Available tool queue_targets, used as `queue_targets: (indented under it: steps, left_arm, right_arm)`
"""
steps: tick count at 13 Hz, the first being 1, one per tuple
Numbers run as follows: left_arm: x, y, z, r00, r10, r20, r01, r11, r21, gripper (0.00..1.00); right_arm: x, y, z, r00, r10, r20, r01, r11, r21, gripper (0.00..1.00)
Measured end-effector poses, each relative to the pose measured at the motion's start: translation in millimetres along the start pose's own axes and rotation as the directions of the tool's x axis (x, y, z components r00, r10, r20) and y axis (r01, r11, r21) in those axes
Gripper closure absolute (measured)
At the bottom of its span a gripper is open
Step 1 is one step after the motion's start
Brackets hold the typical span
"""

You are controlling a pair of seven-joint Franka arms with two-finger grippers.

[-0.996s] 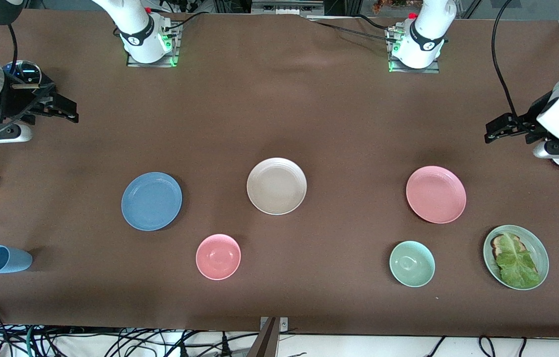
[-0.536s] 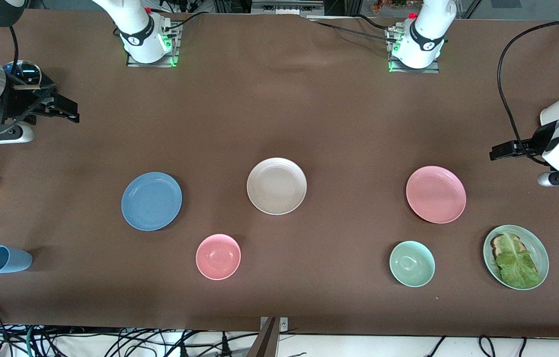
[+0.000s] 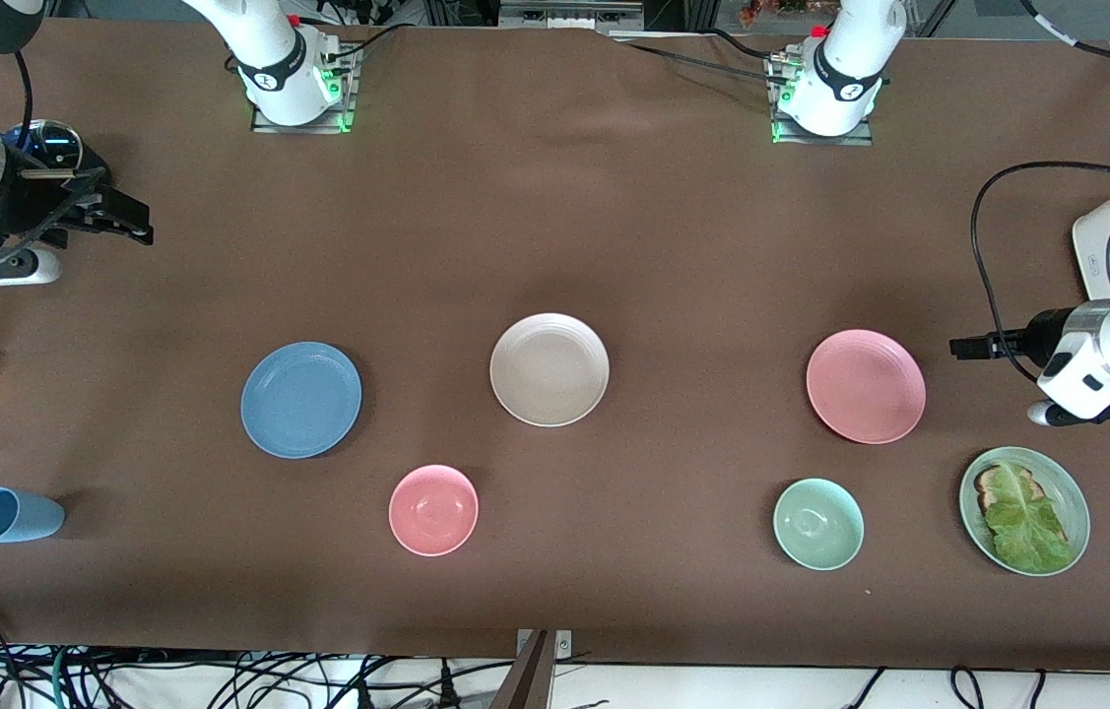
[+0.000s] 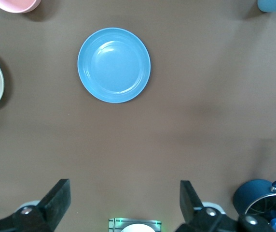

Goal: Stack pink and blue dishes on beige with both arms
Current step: 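Move the left gripper down to the rim of the pink plate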

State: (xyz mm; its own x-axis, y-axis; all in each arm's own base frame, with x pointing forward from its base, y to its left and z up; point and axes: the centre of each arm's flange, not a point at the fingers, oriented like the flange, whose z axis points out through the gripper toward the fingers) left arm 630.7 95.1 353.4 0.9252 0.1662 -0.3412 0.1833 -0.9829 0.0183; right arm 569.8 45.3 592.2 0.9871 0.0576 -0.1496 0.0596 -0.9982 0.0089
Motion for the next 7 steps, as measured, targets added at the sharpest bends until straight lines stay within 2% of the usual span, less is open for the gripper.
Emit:
queue_targets:
  steps: [3, 7]
  left_arm:
    - [23.9, 2.3, 24.9, 0.999, 0.004, -0.032, -0.005, 1.0, -0.005, 0.0]
    - [42.7, 11.9, 62.5, 0.999, 0.027, -0.026, -0.027, 1.0, -0.002, 0.0]
  right_arm:
    - [-0.1, 1.1, -0.4, 1.0, 0.0, -0.001, 0.0, 1.0, 0.0, 0.0]
    - [0.2, 0.0, 0.3, 1.0, -0.008, 0.001, 0.008, 1.0, 0.0, 0.0]
